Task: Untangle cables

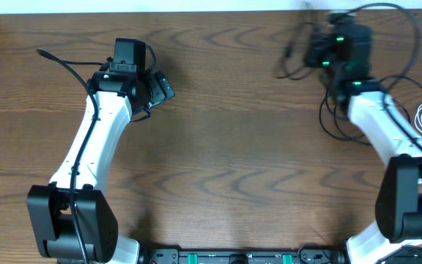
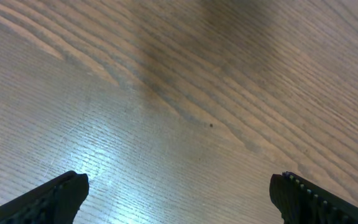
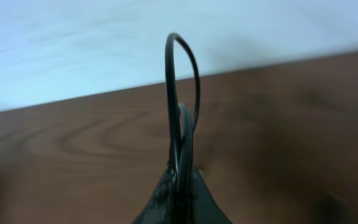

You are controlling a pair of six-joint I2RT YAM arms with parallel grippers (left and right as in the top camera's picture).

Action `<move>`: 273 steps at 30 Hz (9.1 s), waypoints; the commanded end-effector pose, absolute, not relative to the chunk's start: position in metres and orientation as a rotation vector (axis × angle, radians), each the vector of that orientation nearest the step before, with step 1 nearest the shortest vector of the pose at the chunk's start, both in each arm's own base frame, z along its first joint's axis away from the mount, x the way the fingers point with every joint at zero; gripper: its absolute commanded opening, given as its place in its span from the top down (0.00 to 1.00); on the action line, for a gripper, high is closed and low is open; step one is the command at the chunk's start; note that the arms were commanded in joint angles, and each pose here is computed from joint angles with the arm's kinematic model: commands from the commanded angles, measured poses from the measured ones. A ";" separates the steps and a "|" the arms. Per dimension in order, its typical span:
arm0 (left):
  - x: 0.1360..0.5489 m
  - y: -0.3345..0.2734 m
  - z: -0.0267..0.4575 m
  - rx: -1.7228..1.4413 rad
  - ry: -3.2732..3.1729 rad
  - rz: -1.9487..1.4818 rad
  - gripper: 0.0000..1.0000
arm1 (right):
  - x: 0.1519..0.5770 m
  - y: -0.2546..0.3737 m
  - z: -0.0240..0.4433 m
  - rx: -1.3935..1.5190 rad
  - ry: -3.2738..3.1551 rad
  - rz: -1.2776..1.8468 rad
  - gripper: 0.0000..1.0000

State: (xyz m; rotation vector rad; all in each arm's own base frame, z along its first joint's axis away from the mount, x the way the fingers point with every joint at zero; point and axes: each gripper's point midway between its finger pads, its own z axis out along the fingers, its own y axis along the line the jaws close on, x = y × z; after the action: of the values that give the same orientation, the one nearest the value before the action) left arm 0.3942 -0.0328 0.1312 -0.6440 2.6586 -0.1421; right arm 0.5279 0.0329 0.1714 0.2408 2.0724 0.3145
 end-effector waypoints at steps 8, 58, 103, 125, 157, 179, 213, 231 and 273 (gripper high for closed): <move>0.392 -0.030 0.123 -0.653 2.678 -0.119 0.02 | 0.487 -0.116 0.124 0.812 2.154 0.193 0.99; 0.392 -0.030 0.123 -0.653 2.678 -0.119 0.02 | 0.435 -0.157 0.087 0.518 2.375 0.358 0.01; 0.392 -0.030 0.123 -0.653 2.678 -0.119 0.02 | 0.378 -0.162 0.023 0.659 2.574 0.181 0.01; 0.392 -0.030 0.123 -0.653 2.678 -0.119 0.02 | 0.378 -0.162 0.023 0.659 2.574 0.181 0.01; 0.392 -0.030 0.123 -0.653 2.678 -0.119 0.02 | 0.356 -0.148 0.042 0.638 2.541 0.168 0.01; 0.392 -0.030 0.123 -0.653 2.678 -0.119 0.02 | 0.126 -0.021 -0.073 0.799 2.858 0.322 0.01; 0.392 -0.030 0.123 -0.653 2.678 -0.119 0.02 | 0.177 -0.082 -0.023 0.520 2.514 -0.119 0.01; 0.392 -0.030 0.123 -0.653 2.678 -0.119 0.02 | 0.272 -0.084 0.177 0.096 1.624 -0.183 0.01; 0.392 -0.030 0.123 -0.653 2.678 -0.119 0.02 | 0.246 0.011 0.157 -0.189 1.633 -0.090 0.01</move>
State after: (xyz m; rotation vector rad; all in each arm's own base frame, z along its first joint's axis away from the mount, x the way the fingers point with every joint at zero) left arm 0.3942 -0.0328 0.1312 -0.6440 2.6586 -0.1421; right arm 0.2462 0.0126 0.1576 -0.1771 1.6336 -0.0552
